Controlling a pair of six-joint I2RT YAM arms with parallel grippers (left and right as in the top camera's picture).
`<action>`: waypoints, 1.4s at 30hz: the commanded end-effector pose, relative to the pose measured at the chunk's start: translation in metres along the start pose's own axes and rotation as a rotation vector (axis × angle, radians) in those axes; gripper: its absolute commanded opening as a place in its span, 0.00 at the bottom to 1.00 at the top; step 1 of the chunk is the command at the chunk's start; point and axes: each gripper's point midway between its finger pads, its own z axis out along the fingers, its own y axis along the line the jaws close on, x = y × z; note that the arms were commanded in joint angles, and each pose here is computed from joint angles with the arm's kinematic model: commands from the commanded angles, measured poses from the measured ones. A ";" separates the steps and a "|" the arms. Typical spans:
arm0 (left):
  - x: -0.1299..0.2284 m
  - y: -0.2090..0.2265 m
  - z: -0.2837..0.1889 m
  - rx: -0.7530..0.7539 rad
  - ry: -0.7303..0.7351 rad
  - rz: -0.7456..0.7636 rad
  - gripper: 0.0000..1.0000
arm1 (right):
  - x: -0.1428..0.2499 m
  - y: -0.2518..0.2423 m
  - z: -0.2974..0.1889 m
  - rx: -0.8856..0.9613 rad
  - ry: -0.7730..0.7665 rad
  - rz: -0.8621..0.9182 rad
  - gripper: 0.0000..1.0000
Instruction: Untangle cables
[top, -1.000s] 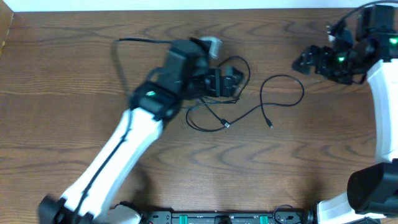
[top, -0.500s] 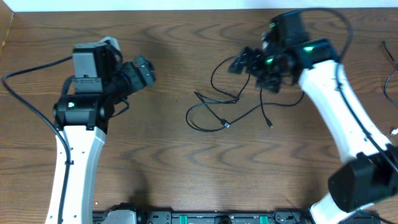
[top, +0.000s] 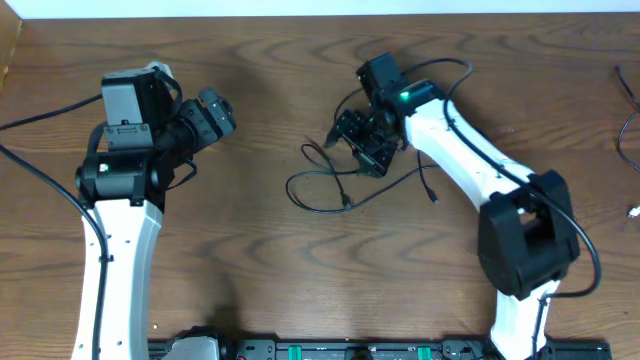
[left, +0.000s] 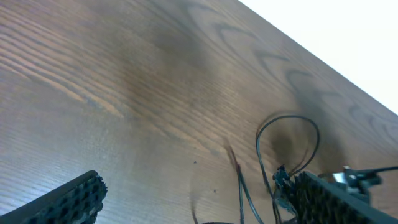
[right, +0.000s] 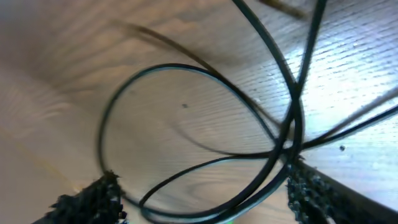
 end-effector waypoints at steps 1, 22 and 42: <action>-0.004 0.002 0.002 -0.014 -0.003 0.016 0.96 | 0.004 -0.006 0.008 0.018 0.030 -0.022 0.77; -0.001 0.006 0.012 -0.027 0.024 0.011 0.96 | 0.003 -0.059 0.027 0.327 -0.100 -0.327 0.49; -0.001 0.006 0.012 -0.027 0.024 0.011 0.96 | -0.074 -0.121 -0.115 0.613 -0.232 -0.535 0.01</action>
